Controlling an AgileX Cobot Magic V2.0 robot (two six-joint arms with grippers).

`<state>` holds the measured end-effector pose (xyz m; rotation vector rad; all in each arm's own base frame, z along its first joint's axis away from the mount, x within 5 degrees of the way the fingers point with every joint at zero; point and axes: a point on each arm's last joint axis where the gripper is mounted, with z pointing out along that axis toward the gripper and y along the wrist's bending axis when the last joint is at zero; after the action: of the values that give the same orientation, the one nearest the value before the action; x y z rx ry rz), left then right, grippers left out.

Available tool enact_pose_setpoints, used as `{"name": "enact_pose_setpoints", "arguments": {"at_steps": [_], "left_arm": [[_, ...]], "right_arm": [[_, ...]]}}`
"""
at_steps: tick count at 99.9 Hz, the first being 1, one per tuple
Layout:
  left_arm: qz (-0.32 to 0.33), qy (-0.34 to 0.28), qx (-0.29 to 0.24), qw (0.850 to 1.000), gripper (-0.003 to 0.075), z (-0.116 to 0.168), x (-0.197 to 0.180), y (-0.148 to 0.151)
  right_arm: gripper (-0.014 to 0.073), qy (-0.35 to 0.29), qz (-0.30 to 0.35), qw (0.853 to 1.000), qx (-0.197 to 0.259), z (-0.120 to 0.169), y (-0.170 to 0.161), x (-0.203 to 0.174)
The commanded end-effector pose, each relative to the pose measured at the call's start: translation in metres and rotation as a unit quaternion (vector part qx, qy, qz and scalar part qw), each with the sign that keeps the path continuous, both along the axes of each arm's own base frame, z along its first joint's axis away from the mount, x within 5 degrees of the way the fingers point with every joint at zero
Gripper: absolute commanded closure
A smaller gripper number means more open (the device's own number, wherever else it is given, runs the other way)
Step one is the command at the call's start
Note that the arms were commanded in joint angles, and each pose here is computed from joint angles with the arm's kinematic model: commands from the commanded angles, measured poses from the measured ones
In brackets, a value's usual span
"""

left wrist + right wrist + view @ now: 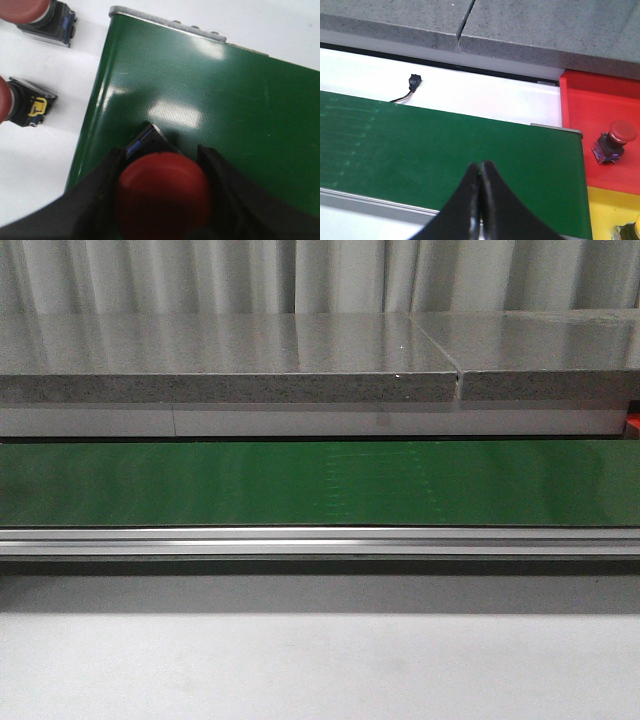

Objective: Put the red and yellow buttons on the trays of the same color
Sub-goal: 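Grasp another red-capped push button with the left gripper, then lower the red button onto the belt and open the left gripper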

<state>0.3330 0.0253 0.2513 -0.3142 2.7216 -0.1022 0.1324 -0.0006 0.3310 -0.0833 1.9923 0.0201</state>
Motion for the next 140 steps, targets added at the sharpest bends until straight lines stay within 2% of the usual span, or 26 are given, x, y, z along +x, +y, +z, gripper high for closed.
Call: {"name": "enact_pose_setpoints", "arguments": {"at_steps": [1,10,27,34,48,74,89,114,140], "left_arm": [[-0.001,-0.032,-0.001,0.999,0.0584,0.015,0.003,-0.002],[-0.002,-0.022,-0.002,1.0,0.0463,0.013,0.003,-0.002],[-0.018,-0.021,-0.007,1.0,0.0158,0.013,0.003,-0.004],[-0.025,-0.026,-0.014,0.999,0.0089,0.014,0.004,-0.006],[-0.035,-0.052,-0.033,0.998,0.0078,0.029,0.01,-0.01],[-0.054,-0.117,-0.028,0.991,0.0078,0.072,0.023,-0.017],[-0.024,-0.134,-0.04,0.99,0.0078,0.086,0.019,-0.011],[0.055,-0.148,-0.035,0.987,0.0078,0.096,0.001,0.034],[0.167,-0.125,-0.027,0.978,0.0078,0.07,-0.032,0.097]], "right_arm": [[0.0663,-0.049,-0.01,0.999,-0.003,0.015,-0.002,0.001],[0.0663,-0.049,-0.01,0.999,-0.003,0.015,-0.002,0.001],[0.0663,-0.049,-0.01,0.999,-0.003,0.015,-0.002,0.001],[0.0663,-0.049,-0.01,0.999,-0.003,0.015,-0.002,0.001],[0.0663,-0.049,-0.01,0.999,-0.003,0.015,-0.002,0.001],[0.0663,-0.049,-0.01,0.999,-0.003,0.015,-0.002,0.001],[0.0663,-0.049,-0.01,0.999,-0.003,0.015,-0.002,0.001],[0.0663,-0.049,-0.01,0.999,-0.003,0.015,-0.002,0.001],[0.0663,-0.049,-0.01,0.999,-0.003,0.015,-0.002,0.001]]}}
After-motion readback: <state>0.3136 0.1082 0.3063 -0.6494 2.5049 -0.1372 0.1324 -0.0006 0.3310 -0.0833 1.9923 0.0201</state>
